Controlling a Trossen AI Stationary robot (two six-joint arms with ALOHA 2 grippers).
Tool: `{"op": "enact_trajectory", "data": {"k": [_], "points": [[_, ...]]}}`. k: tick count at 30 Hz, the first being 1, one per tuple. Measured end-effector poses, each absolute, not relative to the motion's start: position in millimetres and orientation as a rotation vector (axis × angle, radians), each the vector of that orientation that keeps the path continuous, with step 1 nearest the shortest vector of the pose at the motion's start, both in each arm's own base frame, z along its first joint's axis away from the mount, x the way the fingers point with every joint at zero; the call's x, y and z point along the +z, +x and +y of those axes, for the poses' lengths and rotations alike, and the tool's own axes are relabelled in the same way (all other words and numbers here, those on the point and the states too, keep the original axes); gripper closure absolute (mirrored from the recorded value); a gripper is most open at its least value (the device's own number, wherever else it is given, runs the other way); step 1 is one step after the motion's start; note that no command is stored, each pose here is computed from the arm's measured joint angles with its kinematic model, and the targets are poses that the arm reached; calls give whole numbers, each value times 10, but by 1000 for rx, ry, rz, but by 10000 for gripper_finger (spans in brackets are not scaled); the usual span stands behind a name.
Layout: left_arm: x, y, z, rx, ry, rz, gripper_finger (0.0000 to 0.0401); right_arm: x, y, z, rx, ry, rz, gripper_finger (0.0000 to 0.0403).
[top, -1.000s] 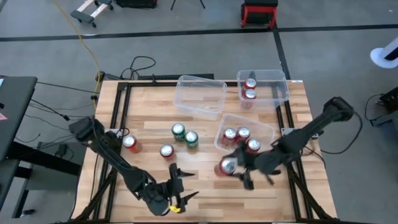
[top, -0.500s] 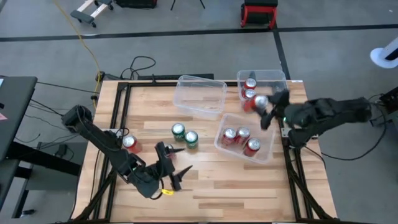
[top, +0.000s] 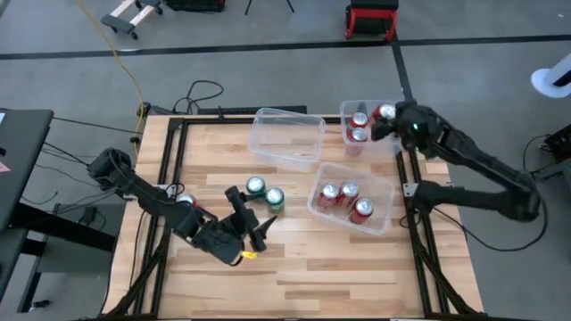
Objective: Sort soda cans
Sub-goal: Put the bottom red soda can into the top right transparent bin
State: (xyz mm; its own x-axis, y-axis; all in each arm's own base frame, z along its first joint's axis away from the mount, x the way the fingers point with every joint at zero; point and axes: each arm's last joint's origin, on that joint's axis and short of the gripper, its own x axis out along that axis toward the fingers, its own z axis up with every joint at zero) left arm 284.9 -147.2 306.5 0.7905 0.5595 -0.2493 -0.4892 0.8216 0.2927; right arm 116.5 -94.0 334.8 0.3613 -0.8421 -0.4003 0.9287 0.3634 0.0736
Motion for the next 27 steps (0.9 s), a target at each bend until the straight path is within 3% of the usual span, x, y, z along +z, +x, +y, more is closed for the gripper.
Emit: {"op": "enact_trajectory", "data": {"k": [12,27], "points": [[3136,2767,-1368,583,251,362,79,2896,1202,-1671,-1294,462,411,125],[3095,2759,-1234,631,305,424,79,2496,1283,-1923,-1423,680,527,125]]}}
